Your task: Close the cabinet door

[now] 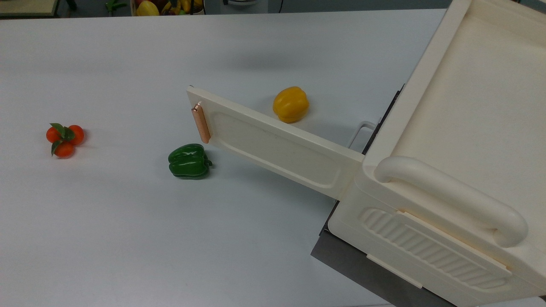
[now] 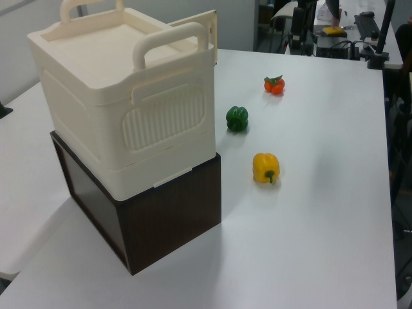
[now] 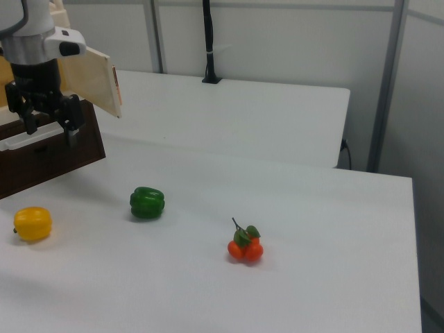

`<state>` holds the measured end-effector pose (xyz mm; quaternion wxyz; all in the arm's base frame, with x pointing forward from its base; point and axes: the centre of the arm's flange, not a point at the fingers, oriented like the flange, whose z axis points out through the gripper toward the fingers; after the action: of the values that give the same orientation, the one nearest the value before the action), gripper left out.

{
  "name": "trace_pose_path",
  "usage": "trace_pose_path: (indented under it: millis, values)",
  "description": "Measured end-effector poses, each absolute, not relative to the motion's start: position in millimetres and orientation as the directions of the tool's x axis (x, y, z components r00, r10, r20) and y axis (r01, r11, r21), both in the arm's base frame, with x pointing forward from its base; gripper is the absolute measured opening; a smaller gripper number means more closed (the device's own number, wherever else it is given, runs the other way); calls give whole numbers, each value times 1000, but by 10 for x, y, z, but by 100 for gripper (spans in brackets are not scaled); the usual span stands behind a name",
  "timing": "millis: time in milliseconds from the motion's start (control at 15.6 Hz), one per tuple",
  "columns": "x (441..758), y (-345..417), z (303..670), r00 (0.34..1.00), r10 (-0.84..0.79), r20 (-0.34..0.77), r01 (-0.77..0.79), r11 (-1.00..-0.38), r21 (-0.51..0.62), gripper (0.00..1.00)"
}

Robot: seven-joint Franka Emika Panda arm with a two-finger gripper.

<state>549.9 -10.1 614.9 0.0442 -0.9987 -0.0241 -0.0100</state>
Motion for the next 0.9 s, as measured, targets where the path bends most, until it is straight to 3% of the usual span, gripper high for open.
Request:
trace_pose_path:
  millis: [896]
  values:
    - [5521, -100, 6112, 999, 47, 15, 49, -995, -88, 100]
